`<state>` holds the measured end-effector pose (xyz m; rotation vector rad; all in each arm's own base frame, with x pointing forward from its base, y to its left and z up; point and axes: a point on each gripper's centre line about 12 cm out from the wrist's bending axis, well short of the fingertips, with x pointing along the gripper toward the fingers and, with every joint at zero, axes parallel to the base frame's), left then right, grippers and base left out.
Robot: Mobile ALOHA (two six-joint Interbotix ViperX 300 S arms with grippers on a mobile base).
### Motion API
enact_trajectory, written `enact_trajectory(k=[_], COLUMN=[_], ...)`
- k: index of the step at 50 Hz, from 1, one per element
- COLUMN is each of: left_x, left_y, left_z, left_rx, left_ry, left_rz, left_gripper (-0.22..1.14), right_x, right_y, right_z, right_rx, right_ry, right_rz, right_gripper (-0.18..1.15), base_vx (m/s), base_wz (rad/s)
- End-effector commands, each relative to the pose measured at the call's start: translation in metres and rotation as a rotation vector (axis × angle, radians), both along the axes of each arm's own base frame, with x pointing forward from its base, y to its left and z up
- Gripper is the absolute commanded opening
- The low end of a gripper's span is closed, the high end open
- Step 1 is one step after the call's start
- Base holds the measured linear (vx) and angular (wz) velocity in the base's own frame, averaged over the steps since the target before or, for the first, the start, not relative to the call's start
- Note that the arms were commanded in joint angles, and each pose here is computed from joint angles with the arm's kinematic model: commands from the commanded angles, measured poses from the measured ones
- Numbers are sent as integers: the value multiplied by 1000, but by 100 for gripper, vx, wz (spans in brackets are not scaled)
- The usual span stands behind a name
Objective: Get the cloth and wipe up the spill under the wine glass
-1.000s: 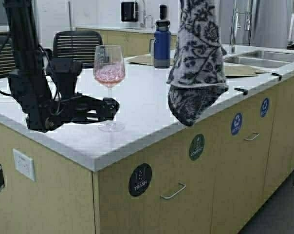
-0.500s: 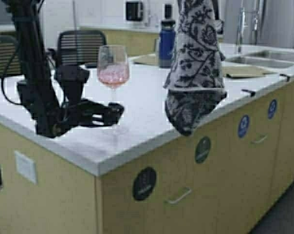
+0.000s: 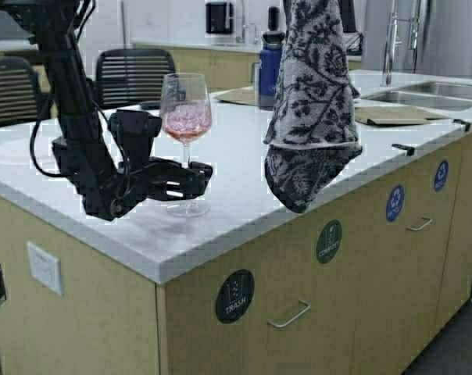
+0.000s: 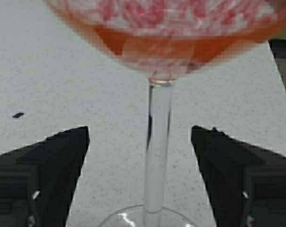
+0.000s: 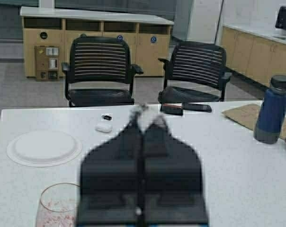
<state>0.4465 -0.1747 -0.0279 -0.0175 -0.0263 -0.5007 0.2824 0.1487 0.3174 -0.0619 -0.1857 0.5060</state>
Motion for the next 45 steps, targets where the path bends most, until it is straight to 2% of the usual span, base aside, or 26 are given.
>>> enact_trajectory(k=[1, 7, 17, 23, 34, 45], left_x=[10, 10, 7, 3, -9, -37], left_y=[-8, -8, -7, -12, -14, -8], left_z=[16, 19, 25, 35, 71, 124], left_rx=[-18, -19, -20, -25, -43, -59], left_ry=[-47, -50, -51, -62, -93, -130], left_rz=[-11, -11, -12, -25, -38, -49], left_gripper=[97, 89, 52, 38, 35, 35], right_x=[-1, -1, 1, 14, 65, 132], right_y=[0, 0, 1, -5, -16, 7], right_z=[11, 11, 10, 16, 31, 35], right_rx=[20, 20, 23, 71, 131, 143], right_ry=[-35, -36, -28, -16, -17, -32], right_rz=[1, 1, 0, -43, -141, -146], right_gripper=[6, 6, 6, 6, 6, 6], base_vx=[2, 2, 1, 1, 1, 0], base_wz=[1, 1, 1, 1, 0, 0])
